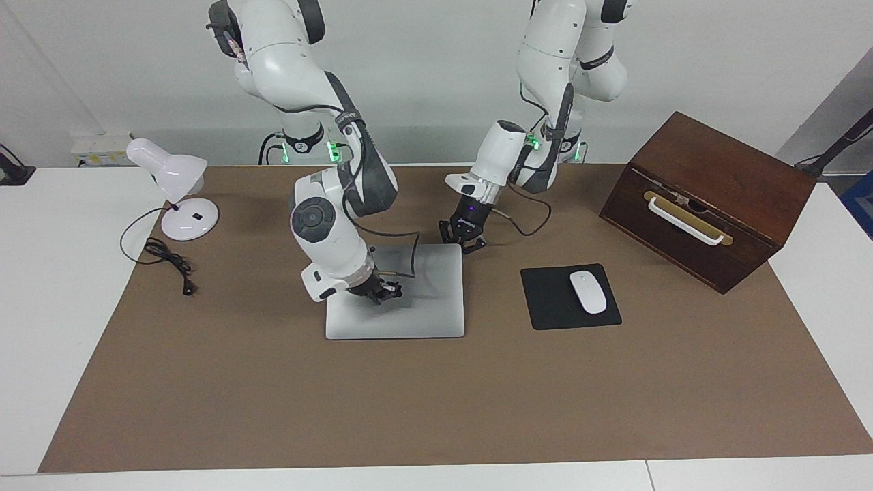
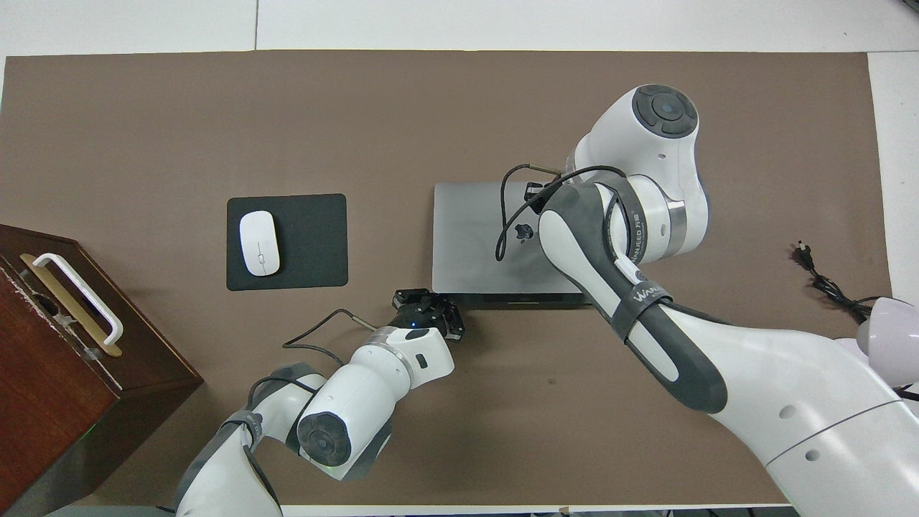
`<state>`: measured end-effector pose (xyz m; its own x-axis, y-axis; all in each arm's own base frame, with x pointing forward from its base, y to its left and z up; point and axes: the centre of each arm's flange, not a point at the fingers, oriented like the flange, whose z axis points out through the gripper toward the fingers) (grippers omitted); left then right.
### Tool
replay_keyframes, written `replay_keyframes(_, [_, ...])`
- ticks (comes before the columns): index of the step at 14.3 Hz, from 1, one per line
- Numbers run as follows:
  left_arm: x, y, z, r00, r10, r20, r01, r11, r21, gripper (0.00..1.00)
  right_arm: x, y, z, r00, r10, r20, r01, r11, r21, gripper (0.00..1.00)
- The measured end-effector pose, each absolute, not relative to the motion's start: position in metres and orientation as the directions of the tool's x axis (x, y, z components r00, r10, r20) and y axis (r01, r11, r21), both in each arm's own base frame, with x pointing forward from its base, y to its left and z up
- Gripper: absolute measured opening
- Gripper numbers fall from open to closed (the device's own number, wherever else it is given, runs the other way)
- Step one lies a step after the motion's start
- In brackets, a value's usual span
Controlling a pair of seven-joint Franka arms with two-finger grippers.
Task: Close laptop with both arms
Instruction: 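Push the laptop lid down toward the keyboard with the right gripper, then press the closed lid flat with the right gripper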
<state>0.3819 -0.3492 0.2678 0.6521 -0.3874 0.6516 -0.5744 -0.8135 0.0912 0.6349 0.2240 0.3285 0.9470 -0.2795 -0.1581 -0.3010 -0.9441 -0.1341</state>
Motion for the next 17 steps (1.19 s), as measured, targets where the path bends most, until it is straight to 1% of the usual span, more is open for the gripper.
replay_keyframes(10, [0.382,-0.349,0.268,0.648,-0.393,0.653,-0.579,-0.811,0.087,0.01,0.635,0.22,0.318,0.95,-0.27,-0.158,-0.292,-0.947,-0.132,0.01])
replay_keyframes(17, [0.382,-0.349,0.268,0.647,-0.393,0.653,-0.579,-0.811,0.086,0.01,0.639,0.21,0.325,0.947,-0.285,-0.151,-0.305,-0.943,-0.136,0.01])
